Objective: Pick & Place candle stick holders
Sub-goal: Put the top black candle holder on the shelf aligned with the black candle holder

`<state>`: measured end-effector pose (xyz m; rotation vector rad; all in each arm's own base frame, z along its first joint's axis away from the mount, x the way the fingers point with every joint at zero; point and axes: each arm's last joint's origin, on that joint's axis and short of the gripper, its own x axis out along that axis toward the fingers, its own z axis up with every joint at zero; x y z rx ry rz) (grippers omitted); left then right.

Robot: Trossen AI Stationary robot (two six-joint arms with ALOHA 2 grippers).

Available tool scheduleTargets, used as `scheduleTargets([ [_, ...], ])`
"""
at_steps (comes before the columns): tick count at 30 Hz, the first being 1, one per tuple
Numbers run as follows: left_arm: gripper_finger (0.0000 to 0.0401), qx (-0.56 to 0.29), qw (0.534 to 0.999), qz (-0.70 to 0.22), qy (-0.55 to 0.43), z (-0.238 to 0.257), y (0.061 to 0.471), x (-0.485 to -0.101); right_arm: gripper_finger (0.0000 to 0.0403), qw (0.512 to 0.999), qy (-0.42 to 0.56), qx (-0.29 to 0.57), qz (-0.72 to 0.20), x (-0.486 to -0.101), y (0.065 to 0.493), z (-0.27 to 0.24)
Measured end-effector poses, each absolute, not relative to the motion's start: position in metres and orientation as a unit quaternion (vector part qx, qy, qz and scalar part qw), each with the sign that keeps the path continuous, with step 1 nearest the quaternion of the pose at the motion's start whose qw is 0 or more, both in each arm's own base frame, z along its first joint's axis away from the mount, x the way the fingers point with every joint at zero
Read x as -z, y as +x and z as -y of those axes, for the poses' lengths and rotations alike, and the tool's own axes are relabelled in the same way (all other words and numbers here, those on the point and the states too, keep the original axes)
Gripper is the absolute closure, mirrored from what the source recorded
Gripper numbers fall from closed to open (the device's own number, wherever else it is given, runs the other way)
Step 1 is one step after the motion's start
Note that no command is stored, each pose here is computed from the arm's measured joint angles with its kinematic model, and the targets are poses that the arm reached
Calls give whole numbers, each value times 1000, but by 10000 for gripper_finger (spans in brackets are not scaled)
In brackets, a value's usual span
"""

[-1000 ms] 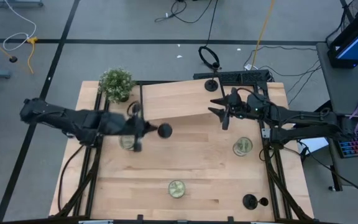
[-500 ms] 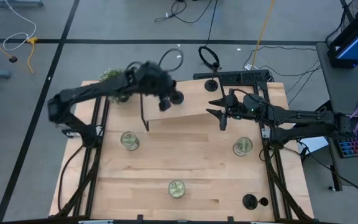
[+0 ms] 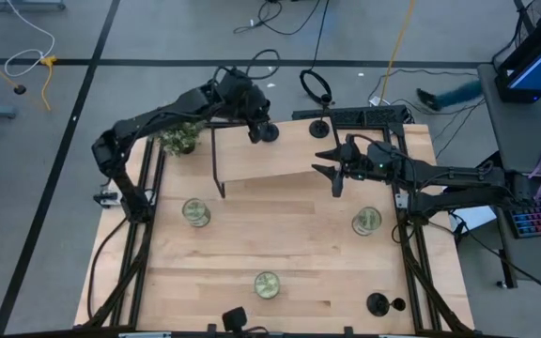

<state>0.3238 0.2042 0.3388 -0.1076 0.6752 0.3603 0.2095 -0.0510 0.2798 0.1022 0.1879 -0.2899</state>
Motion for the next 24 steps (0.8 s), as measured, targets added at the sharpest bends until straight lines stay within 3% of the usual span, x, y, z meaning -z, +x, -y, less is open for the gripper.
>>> scheduleTargets([
  [9, 388, -173, 918, -352, -58, -205, 319, -336, 232, 984, 51, 144, -94, -280, 209, 51],
  [24, 357, -173, 919, -348, -62, -202, 321, -336, 232, 987, 16, 116, -107, -278, 210, 49],
])
